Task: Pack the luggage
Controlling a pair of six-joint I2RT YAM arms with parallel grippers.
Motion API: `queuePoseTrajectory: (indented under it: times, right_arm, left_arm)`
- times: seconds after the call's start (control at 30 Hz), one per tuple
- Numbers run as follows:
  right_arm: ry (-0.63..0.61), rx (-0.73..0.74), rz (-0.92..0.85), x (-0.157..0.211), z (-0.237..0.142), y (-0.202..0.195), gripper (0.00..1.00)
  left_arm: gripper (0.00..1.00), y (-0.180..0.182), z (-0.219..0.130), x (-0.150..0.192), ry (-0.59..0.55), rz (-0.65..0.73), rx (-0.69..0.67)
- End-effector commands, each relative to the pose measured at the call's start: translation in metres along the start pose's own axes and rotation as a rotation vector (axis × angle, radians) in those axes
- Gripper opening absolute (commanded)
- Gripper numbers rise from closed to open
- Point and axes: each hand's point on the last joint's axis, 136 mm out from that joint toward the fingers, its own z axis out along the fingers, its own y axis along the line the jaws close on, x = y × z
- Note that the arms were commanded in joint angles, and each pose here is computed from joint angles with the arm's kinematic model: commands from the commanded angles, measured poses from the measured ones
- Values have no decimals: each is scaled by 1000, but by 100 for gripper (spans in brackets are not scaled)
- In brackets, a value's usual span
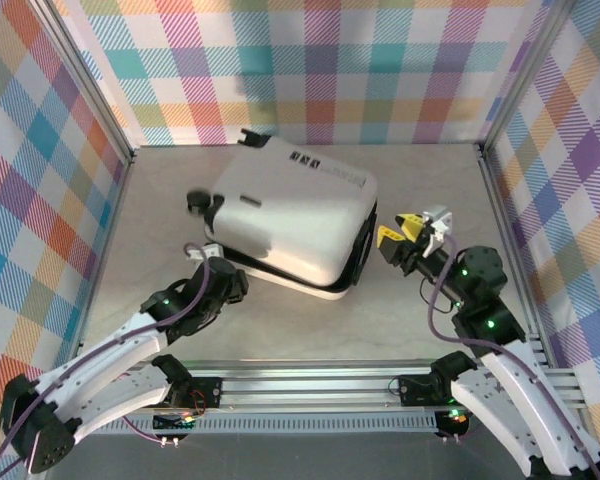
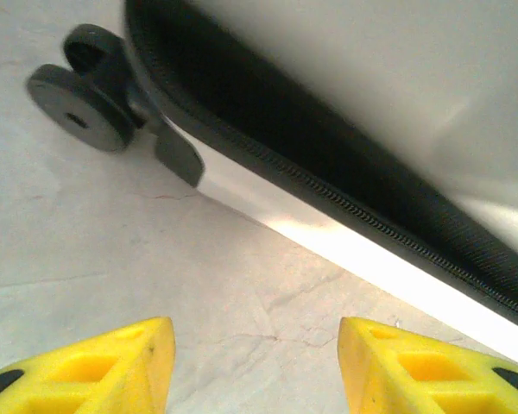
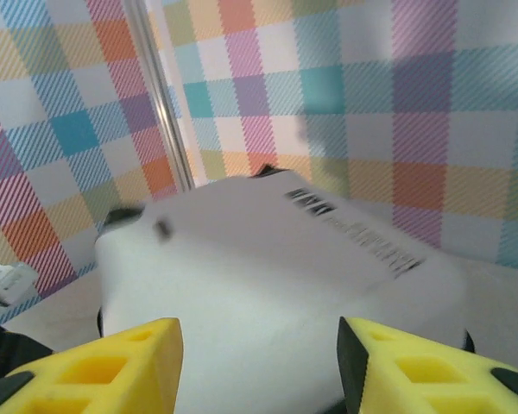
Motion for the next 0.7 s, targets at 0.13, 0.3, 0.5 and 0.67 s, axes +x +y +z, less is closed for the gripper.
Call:
queuePoseTrajectory:
  times: [0.13,0.3,0.5,0.67]
  right_arm:
    - [295,319,114,50,19,-59,63]
    - [423,365,233,58,74,-107,75]
    - [459,166,407,40,139,-152,95]
    - [491,-20,495,44,191,-173,100]
  left_arm:
    - [52,22,1,23,68,-51,-71]
    - [51,10,24,47,124,-60,-65]
    - [51,-3,52,50,104,-82,-58]
    - [51,-10,71,33,59,-88,-79]
